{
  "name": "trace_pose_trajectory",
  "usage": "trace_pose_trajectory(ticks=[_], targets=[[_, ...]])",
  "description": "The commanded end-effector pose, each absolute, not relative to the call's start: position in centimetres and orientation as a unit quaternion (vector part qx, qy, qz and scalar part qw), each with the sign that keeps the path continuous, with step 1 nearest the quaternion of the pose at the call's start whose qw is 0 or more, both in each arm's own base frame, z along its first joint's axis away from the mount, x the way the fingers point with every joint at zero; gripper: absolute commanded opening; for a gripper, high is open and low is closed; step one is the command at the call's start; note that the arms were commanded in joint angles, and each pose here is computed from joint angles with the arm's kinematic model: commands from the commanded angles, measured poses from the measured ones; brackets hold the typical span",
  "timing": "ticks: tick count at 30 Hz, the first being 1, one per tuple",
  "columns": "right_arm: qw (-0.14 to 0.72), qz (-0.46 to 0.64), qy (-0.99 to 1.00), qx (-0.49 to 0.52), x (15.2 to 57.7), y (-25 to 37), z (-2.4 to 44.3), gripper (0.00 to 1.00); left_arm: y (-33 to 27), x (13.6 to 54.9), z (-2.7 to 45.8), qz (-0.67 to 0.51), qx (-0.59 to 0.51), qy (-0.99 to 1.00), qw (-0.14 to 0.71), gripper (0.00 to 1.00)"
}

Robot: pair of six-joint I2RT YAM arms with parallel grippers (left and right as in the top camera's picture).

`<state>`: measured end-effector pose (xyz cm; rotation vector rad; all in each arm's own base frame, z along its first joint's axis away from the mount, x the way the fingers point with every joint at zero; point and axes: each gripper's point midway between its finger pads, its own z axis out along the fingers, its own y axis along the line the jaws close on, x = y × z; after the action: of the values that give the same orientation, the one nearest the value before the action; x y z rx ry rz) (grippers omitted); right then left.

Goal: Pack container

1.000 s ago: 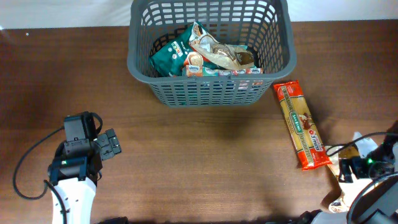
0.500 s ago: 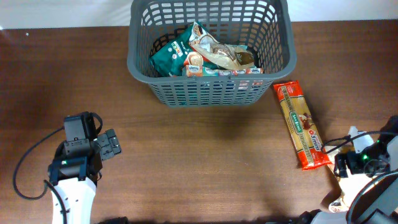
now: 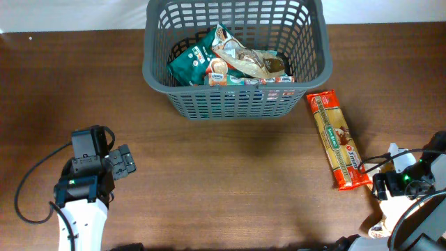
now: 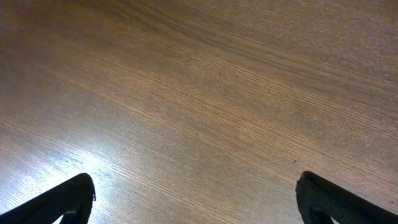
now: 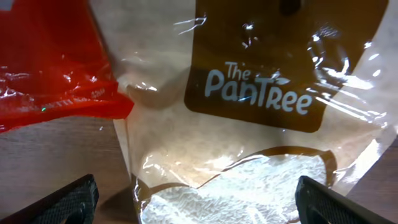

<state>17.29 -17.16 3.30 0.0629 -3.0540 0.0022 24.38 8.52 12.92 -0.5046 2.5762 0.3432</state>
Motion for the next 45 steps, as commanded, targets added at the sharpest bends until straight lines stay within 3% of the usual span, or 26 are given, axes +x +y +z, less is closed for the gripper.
trace_pose_trajectory(ticks=[1,10,19,30,45], targets=[[0.048,-0.015,-0.998,0.028,17.2,-16.5,2.2,0.99,8.5,24.3,12.6,0.120,-0.191,0.944,0.242,0.99],[0.048,-0.002,-0.998,0.035,17.5,-17.2,1.7,1.00,8.5,24.3,12.6,0.120,-0.191,0.944,0.242,0.99],[0.048,-0.003,-0.998,0.037,17.5,-17.2,1.7,0.81,8.5,24.3,12.6,0.120,-0.191,0.944,0.242,0.99],[0.060,0.005,-0.997,0.037,17.1,-17.5,1.8,0.92,8.5,24.3,12.6,0.120,-0.191,0.944,0.242,0.99],[0.041,0.000,-0.999,0.030,17.9,-17.4,1.8,0.95,8.5,24.3,12.6,0.120,-0.191,0.944,0.242,0.99]])
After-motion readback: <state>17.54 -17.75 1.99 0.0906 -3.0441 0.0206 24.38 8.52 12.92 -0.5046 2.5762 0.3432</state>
